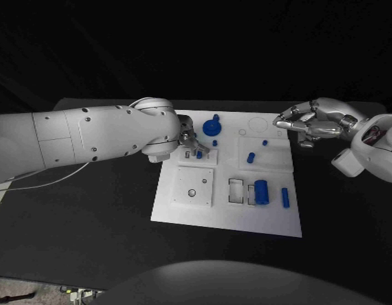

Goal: Assemble the parts on the task board

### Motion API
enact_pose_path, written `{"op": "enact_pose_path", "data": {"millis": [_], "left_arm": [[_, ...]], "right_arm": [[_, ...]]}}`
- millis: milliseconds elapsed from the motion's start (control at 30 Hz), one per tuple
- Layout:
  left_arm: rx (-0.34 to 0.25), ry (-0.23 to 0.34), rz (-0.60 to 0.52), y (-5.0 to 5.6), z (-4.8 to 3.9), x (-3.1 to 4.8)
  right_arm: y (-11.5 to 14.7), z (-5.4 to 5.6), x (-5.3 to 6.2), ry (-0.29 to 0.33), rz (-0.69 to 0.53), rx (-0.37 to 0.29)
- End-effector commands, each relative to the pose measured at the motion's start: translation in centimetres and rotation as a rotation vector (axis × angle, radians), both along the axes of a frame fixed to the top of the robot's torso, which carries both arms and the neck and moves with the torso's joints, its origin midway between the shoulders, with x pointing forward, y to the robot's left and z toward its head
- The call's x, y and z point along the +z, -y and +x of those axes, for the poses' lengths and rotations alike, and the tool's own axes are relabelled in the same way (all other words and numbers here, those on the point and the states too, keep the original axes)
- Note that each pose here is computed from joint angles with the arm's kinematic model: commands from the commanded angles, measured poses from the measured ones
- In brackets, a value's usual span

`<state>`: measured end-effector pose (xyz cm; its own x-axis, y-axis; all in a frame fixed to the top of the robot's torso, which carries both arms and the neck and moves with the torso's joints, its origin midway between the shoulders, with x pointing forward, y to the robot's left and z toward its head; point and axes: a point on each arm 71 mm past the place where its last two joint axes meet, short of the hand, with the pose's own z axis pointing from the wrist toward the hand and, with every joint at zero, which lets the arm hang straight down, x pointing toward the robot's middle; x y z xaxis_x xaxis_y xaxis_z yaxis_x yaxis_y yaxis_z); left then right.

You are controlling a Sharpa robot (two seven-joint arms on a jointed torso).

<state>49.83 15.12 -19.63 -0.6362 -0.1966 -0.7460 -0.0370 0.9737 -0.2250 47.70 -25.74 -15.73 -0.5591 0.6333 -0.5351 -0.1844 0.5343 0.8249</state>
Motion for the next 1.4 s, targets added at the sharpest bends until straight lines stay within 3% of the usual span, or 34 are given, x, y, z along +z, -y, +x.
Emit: {"op": "enact_pose_path", "data": {"millis": [33, 200, 367, 633, 800, 967, 1133, 1267, 1400], "left_arm": [[0.102, 0.004, 0.041, -0.8, -0.21, 0.07], [0.113, 0.059, -0.031, -0.9, -0.53, 0.58], [0.137, 0.093, -0.057, -1.8, -0.73, 1.37], [0.179, 0.134, -0.064, -4.1, -1.02, 3.5], [0.174, 0.186, -0.111, -4.8, -0.81, 4.83], [0.129, 0.264, -0.185, -4.8, -0.29, 5.81], [0.087, 0.291, -0.21, -4.7, 0.1, 6.07], [0.017, 0.332, -0.2, -4.5, 0.53, 6.03], [-0.076, 0.435, -0.161, -4.3, 1.15, 6.19]], "right_arm": [[-0.1, -0.1, -0.1, -0.011, 0.005, 0.014], [0.0, -0.1, -0.2, -0.011, 0.006, 0.012], [0.2, -0.1, -0.2, -0.012, 0.007, 0.01], [0.4, -0.2, -0.2, -0.01, 0.008, 0.001], [0.5, -0.2, -0.2, -0.007, 0.011, 0.0], [0.4, -0.2, -0.2, -0.004, 0.013, 0.001], [0.3, -0.2, -0.2, -0.004, 0.014, 0.003], [0.2, -0.2, -0.2, -0.002, 0.015, 0.004], [0.2, -0.2, -0.2, 0.002, 0.018, 0.005]]}}
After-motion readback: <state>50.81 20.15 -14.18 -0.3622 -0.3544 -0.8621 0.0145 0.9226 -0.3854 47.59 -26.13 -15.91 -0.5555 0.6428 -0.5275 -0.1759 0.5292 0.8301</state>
